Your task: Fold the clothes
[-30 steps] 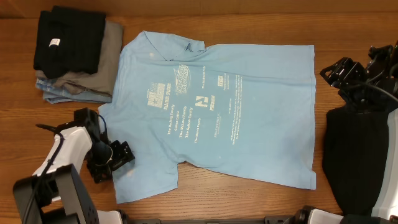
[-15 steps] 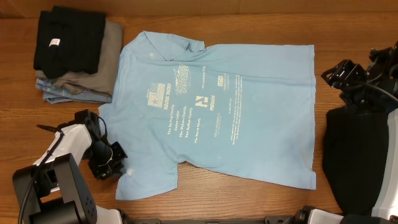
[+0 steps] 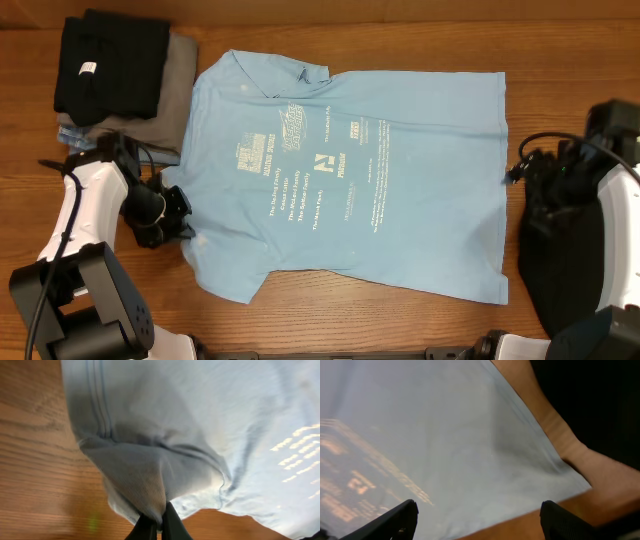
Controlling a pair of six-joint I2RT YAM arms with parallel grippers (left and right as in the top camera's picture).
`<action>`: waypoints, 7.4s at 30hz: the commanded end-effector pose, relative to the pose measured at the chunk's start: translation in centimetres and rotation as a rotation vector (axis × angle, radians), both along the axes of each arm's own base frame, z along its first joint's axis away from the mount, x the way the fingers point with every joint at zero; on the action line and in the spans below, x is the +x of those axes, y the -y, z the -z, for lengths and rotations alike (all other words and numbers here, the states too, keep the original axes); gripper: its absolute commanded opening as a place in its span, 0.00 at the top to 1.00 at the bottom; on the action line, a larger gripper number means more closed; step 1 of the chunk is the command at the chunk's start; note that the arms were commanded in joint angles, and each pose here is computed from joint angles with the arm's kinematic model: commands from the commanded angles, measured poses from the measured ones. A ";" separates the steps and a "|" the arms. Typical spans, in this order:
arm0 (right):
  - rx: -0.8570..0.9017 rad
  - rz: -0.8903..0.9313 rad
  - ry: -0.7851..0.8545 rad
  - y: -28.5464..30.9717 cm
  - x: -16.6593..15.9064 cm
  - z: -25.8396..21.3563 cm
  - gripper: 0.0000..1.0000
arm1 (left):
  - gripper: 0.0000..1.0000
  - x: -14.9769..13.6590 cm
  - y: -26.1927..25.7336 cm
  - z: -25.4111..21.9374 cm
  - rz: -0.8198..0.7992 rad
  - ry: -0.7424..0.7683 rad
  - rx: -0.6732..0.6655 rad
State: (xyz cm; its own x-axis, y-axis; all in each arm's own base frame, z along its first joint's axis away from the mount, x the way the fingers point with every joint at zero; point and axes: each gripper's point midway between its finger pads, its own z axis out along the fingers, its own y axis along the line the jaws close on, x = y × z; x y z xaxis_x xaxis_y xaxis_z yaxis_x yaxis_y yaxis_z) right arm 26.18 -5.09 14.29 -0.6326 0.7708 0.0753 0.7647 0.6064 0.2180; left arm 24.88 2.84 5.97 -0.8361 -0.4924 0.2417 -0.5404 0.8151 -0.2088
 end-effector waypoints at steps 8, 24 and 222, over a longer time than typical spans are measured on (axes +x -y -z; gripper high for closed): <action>0.074 0.169 -0.323 -2.3 -8.3 8.8 0.30 | 0.96 1.4 -0.2 -1.4 0.054 0.066 -0.004; 0.078 0.321 -0.451 -3.8 -13.0 13.6 0.50 | 0.95 2.0 -0.4 -1.3 0.078 0.100 0.004; 0.058 0.385 -0.365 -3.5 -12.1 11.6 0.96 | 0.92 2.7 -0.5 -2.5 0.152 0.138 -0.003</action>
State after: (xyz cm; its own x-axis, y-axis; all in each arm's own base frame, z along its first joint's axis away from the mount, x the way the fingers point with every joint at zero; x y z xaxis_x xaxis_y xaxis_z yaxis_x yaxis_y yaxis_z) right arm 12.09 -0.57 1.30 -0.1812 0.9212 0.3444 0.9599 0.2418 -0.1420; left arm 26.90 3.29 7.88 -0.9142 -0.3761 0.1511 -0.4038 0.8777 -0.2581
